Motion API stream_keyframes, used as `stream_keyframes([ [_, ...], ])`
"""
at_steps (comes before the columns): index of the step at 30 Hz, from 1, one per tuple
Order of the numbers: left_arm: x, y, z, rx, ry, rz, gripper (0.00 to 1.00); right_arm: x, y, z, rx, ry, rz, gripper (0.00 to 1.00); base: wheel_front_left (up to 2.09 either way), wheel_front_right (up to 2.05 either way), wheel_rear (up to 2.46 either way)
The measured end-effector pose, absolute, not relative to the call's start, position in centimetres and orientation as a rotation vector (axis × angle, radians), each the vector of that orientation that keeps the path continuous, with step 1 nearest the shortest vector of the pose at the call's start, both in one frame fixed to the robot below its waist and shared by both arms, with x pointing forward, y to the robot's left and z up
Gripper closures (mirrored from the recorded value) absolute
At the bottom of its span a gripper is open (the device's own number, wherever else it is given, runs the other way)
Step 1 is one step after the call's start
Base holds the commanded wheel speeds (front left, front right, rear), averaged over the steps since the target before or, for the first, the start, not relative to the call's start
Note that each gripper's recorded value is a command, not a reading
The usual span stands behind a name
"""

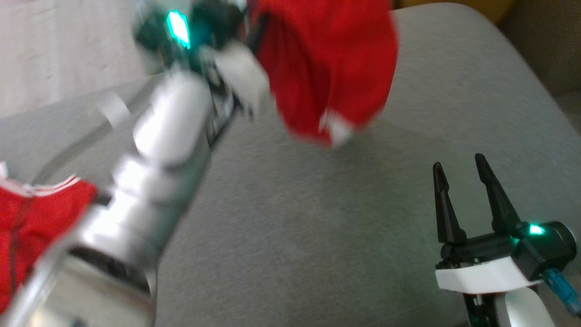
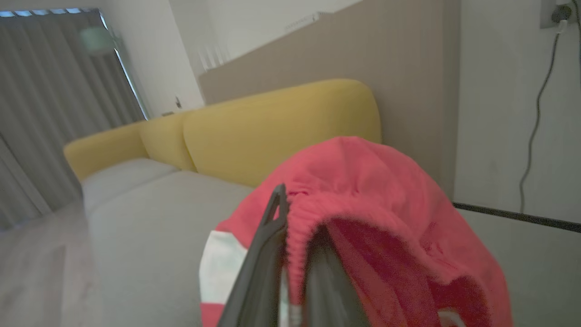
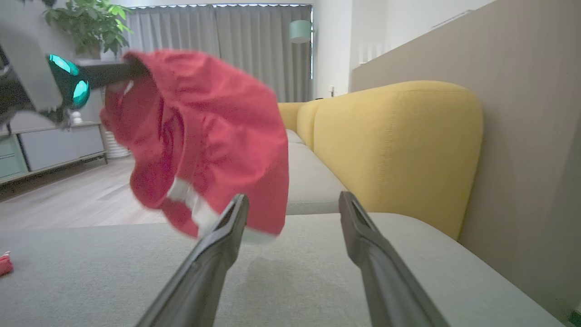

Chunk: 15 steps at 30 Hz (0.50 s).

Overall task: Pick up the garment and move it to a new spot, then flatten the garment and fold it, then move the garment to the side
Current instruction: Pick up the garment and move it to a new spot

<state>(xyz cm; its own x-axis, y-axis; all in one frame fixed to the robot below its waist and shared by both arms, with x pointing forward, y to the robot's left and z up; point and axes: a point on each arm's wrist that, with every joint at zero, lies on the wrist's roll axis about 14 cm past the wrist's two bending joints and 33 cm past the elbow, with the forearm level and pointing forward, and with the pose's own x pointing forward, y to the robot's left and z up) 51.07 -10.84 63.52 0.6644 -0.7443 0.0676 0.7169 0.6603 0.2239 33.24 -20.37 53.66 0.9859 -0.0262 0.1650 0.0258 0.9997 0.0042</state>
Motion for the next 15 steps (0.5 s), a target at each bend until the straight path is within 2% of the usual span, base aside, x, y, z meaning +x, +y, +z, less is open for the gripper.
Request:
stream_keyframes([
  [4,48.3,-12.2,54.5,0.154,0.069,-0.903,1.0,32.1,-21.9,53.8,0.012,-0.167,-0.082,0.0,0.0,0.0,0.0],
  [8,48.9,-8.7,47.4,0.197,0.183,-0.86,1.0,32.4,-22.0,52.7,0.02,-0.13,-0.093,0.0,0.0,0.0,0.0],
  [9,49.3,-7.8,46.3,0.215,0.193,-0.838,0.7,32.5,-22.1,52.6,0.02,-0.124,-0.095,0.0,0.0,0.0,0.0],
  [10,49.8,-6.9,45.6,0.224,0.201,-0.811,0.0,32.7,-22.1,52.4,0.019,-0.119,-0.096,0.0,0.0,0.0,0.0],
  [15,50.2,-5.4,45.5,0.175,0.191,-0.748,0.0,33.6,-21.9,51.9,0.025,-0.106,-0.082,0.0,0.0,0.0,0.0],
])
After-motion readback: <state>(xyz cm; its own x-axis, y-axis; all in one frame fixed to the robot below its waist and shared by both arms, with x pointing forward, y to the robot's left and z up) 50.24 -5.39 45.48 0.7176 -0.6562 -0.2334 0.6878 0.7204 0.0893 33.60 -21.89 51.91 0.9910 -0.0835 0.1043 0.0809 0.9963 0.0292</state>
